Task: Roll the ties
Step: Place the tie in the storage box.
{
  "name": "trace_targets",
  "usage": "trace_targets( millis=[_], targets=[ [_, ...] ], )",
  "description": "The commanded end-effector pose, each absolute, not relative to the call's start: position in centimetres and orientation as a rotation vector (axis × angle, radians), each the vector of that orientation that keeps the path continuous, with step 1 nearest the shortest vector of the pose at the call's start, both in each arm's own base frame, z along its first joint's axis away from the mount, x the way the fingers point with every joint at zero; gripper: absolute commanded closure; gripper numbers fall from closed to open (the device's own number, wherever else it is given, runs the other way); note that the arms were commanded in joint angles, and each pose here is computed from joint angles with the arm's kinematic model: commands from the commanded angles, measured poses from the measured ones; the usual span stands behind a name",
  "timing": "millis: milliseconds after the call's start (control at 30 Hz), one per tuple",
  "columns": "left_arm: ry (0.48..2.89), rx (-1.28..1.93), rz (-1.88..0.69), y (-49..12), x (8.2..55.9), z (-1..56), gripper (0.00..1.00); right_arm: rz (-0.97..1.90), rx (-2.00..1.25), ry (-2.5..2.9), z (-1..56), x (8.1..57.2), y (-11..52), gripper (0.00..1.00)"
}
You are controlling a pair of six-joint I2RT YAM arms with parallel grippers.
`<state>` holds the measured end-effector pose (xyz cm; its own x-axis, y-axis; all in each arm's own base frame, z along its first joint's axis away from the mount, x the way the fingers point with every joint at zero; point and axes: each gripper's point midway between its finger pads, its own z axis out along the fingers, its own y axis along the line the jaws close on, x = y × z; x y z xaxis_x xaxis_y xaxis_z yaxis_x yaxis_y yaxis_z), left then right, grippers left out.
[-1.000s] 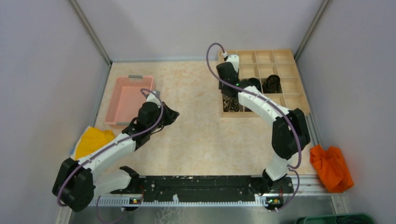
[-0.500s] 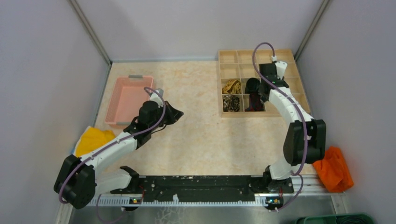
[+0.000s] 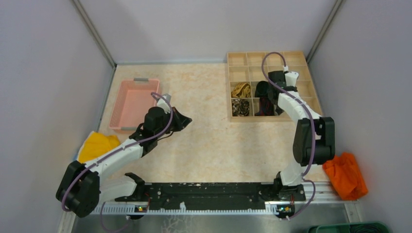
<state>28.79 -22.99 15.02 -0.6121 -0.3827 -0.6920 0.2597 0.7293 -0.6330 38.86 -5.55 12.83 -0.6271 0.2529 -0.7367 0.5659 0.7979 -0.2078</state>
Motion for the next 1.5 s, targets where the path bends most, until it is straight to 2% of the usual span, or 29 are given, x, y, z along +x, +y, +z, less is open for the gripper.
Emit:
trace_targets(
  millis=[0,767,1133,1333,1367,1467],
  targets=[
    [2.013,-0.079,-0.898,-22.8,28.7,15.3,1.00,-0.628,0.626,2.270,11.2,39.2,-6.4,1.00],
    [2.011,-0.079,-0.874,-22.6,29.1,15.0,1.00,-0.878,0.668,2.256,8.8,41.8,-11.0,1.00],
    [2.023,-0.081,-0.879,-22.7,29.1,14.6,1.00,-0.572,0.580,2.452,3.5,40.4,-5.8,1.00],
    [2.025,-0.077,-0.872,-22.4,28.7,14.6,1.00,-0.609,0.543,2.529,1.4,38.5,-4.3,1.00],
    [2.026,-0.080,-0.864,-22.3,28.7,14.6,1.00,-0.603,0.543,2.531,1.5,38.2,-4.1,0.97],
    [2.034,-0.081,-0.852,-22.1,28.7,14.5,1.00,-0.539,0.537,2.533,1.9,37.6,-3.0,0.78]
  ],
)
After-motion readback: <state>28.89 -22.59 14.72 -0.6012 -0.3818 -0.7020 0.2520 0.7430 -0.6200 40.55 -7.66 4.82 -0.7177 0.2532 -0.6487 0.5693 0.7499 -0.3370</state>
